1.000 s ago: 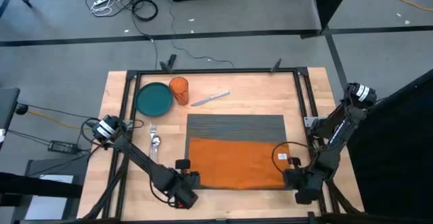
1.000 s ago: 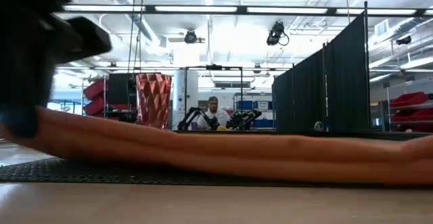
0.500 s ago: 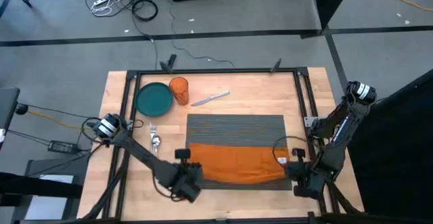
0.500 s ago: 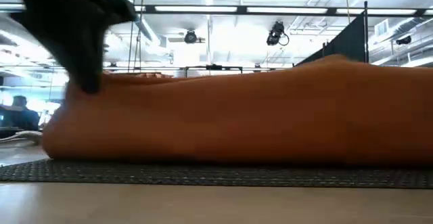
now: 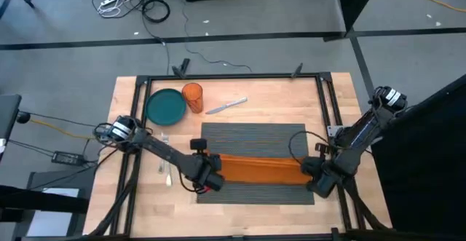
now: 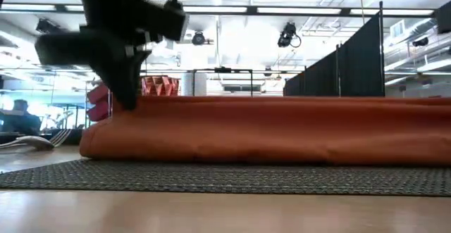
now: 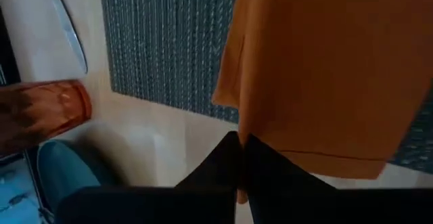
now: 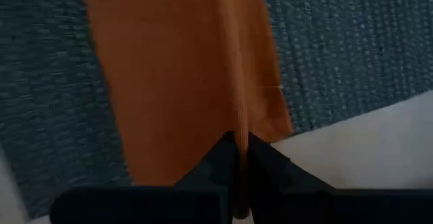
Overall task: Set table place
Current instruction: Fold the orange table napkin on the black placemat
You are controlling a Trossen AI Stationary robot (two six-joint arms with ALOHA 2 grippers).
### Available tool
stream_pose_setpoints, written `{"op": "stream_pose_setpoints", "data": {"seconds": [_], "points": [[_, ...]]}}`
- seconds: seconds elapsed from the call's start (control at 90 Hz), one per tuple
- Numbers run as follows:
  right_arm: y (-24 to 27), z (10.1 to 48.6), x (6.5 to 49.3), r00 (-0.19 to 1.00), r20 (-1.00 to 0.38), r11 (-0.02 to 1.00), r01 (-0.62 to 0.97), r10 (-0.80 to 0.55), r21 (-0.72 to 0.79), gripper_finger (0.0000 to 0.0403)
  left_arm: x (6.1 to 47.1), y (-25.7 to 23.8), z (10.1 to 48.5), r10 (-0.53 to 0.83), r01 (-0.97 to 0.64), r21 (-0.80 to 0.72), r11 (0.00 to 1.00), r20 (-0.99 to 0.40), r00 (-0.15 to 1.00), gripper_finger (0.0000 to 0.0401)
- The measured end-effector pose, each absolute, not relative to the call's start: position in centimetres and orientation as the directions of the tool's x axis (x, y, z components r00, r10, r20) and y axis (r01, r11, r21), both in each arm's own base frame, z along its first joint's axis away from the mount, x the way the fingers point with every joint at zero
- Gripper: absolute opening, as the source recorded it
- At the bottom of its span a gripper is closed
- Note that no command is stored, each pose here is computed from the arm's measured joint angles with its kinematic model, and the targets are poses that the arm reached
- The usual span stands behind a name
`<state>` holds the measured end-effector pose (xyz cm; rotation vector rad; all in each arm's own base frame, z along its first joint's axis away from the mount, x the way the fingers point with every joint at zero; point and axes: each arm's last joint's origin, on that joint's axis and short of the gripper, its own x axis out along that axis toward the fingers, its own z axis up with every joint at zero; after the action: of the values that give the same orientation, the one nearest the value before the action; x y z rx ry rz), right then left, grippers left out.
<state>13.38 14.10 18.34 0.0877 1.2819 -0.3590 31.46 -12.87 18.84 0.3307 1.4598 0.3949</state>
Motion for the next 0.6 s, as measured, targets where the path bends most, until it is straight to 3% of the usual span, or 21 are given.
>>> {"op": "stream_pose_setpoints", "data": {"seconds": [0.433, 0.6], "points": [[13.4, 17.8, 13.6, 0.229, -0.943, 0.939, 0.299, -0.243, -0.169, 0.0003, 31.7, -12.3, 17.3, 0.457, -0.025, 0.457, 0.889, -0.882, 0.113, 0.0001], [13.3, 17.8, 13.6, 0.244, -0.935, 0.935, 0.307, -0.258, -0.178, 0.0033, 31.7, -11.9, 17.2, 0.461, -0.027, 0.461, 0.887, -0.882, 0.101, 0.0039]]}}
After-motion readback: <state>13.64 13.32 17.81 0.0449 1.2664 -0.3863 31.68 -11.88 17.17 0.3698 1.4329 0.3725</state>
